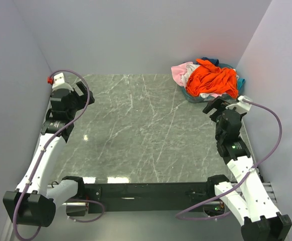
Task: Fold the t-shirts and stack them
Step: Grab the tshirt from the pile
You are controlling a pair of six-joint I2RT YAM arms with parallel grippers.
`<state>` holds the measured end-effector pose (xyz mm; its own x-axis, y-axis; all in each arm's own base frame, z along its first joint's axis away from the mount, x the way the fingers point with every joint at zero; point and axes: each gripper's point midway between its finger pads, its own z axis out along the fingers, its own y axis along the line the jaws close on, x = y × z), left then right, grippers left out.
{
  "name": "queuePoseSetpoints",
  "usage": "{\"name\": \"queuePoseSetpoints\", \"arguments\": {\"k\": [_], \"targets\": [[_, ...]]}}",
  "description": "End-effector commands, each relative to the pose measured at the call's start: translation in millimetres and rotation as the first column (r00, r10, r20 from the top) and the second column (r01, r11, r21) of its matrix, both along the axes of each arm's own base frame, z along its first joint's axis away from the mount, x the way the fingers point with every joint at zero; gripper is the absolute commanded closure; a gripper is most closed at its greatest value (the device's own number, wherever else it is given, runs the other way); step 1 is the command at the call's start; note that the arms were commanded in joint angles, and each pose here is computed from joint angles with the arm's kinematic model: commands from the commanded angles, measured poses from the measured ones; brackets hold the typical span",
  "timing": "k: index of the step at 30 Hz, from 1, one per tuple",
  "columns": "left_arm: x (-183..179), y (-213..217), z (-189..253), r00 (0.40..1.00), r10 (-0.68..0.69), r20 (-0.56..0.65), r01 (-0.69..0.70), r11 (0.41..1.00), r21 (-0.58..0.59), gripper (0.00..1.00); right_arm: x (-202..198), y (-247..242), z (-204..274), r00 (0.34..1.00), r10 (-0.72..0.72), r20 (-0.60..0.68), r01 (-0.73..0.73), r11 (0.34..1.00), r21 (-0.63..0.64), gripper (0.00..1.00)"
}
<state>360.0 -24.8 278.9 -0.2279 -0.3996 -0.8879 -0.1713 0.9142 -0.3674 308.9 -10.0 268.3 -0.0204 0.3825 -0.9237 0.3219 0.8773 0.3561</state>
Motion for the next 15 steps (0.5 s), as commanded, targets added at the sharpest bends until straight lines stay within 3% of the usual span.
{"name": "queuePoseSetpoints", "arguments": {"k": [1,11,15], "targets": [[-3,3,35,0.997,0.000,0.082,-0.002,0.999,0.032,0.00,-1,7,9,1.000,0.022,0.011,-0.022,0.998,0.053,0.07],[11,7,63,0.988,0.000,0.157,-0.013,0.997,0.081,0.01,11,8,16,1.000,0.016,0.002,-0.017,0.998,0.057,0.07],[24,5,66,0.990,-0.004,0.139,-0.008,0.996,0.086,0.00,24,-3,29,0.999,-0.039,-0.024,0.038,0.999,-0.019,0.07]]}}
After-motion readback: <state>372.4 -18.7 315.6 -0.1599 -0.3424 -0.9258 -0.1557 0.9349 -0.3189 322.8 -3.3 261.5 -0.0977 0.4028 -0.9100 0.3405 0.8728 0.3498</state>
